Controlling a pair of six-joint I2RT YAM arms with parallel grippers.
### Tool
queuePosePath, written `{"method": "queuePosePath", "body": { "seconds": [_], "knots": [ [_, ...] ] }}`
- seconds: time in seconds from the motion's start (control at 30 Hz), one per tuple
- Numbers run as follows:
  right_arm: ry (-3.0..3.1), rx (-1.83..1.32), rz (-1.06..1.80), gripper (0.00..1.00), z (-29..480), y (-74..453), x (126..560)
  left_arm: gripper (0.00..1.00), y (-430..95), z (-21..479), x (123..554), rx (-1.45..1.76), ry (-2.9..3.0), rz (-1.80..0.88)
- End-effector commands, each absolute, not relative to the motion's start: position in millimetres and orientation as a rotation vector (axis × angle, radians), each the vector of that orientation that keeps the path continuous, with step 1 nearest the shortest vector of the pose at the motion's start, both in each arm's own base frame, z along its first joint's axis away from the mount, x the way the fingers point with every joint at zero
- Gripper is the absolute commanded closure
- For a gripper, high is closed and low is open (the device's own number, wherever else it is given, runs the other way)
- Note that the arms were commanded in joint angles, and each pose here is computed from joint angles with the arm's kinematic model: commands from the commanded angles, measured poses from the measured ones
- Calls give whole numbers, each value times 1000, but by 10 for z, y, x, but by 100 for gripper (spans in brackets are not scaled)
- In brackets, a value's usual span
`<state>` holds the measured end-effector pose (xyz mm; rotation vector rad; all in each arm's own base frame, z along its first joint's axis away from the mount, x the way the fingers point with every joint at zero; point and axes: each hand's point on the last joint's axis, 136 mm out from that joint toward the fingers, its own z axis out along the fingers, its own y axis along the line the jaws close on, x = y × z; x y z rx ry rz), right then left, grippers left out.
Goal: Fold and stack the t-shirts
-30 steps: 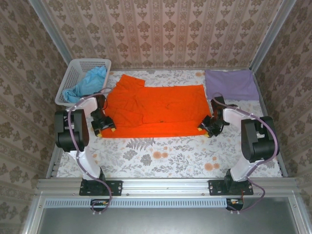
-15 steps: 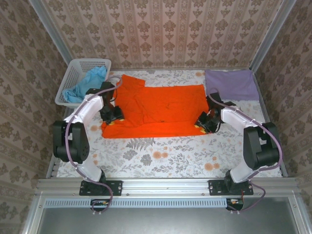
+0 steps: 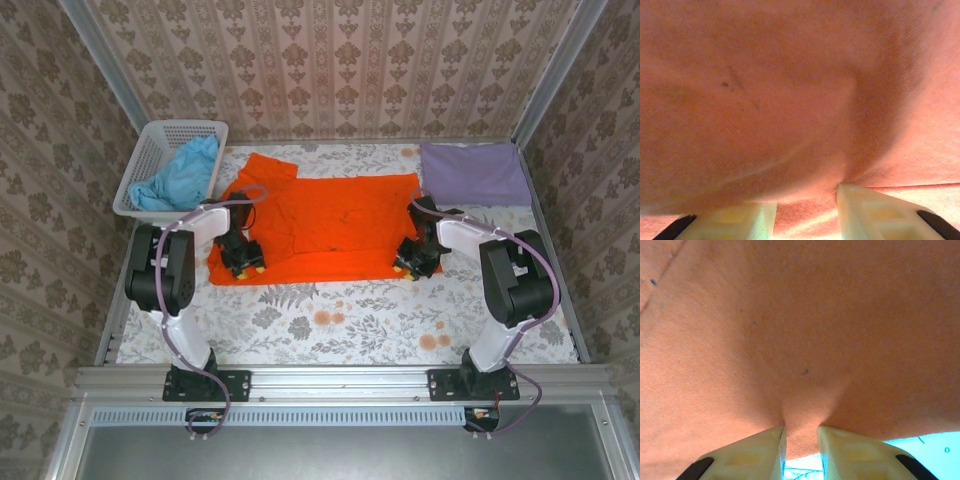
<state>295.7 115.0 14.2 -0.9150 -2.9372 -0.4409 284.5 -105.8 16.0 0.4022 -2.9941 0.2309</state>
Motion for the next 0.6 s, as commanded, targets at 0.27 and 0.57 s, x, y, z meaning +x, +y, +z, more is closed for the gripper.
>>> {"method": "queuePosePath", "body": {
  "seconds": [0.27, 0.57],
  "knots": [
    [-2738, -914, -352, 73, -42, 1118, 2096, 62, -842, 105, 2262, 422, -2905, 128],
    [-2679, -913, -331, 73, -20, 1091, 1567, 62, -830, 181, 1819, 469, -2852, 170]
  ]
}}
